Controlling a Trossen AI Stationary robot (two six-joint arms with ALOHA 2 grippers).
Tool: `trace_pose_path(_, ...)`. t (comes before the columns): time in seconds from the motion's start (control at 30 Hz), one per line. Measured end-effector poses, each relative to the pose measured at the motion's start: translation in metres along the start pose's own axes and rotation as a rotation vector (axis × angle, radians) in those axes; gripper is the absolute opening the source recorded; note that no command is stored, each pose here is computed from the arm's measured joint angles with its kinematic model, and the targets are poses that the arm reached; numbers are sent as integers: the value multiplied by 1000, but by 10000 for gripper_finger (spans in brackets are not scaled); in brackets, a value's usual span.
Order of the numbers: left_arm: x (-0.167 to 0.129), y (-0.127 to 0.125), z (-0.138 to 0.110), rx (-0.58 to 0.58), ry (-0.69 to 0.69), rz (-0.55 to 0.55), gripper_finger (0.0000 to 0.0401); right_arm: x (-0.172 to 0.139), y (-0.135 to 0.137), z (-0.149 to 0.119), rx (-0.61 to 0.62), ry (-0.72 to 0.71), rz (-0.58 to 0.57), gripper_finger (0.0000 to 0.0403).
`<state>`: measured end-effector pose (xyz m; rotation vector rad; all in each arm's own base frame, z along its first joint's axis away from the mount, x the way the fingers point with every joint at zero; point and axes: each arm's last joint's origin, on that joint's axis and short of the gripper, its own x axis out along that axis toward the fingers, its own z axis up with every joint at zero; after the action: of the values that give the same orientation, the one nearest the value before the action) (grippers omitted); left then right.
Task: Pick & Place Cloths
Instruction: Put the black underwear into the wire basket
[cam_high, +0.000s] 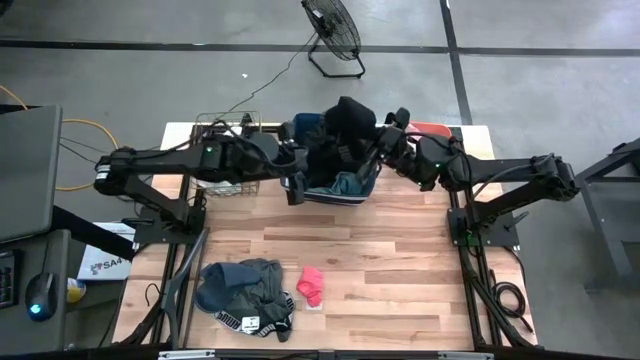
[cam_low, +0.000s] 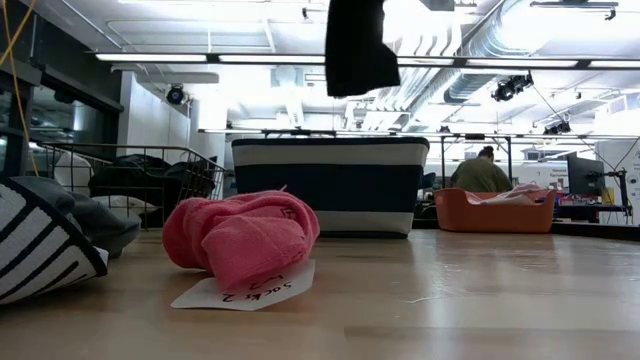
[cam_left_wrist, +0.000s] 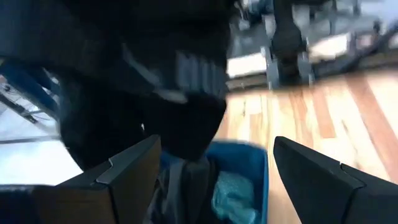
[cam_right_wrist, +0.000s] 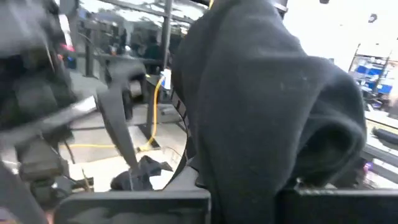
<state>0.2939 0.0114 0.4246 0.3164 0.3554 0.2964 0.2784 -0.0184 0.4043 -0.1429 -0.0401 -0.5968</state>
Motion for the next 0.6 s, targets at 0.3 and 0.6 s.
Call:
trace_pose_path(0.3,31,-8,0,55,-21,120,303,0,2,0,28,-9,58,5)
trace_pose_path(0.6,44,-10,2,83,-31,201,303,-1,7,-1,89,-11,227,5)
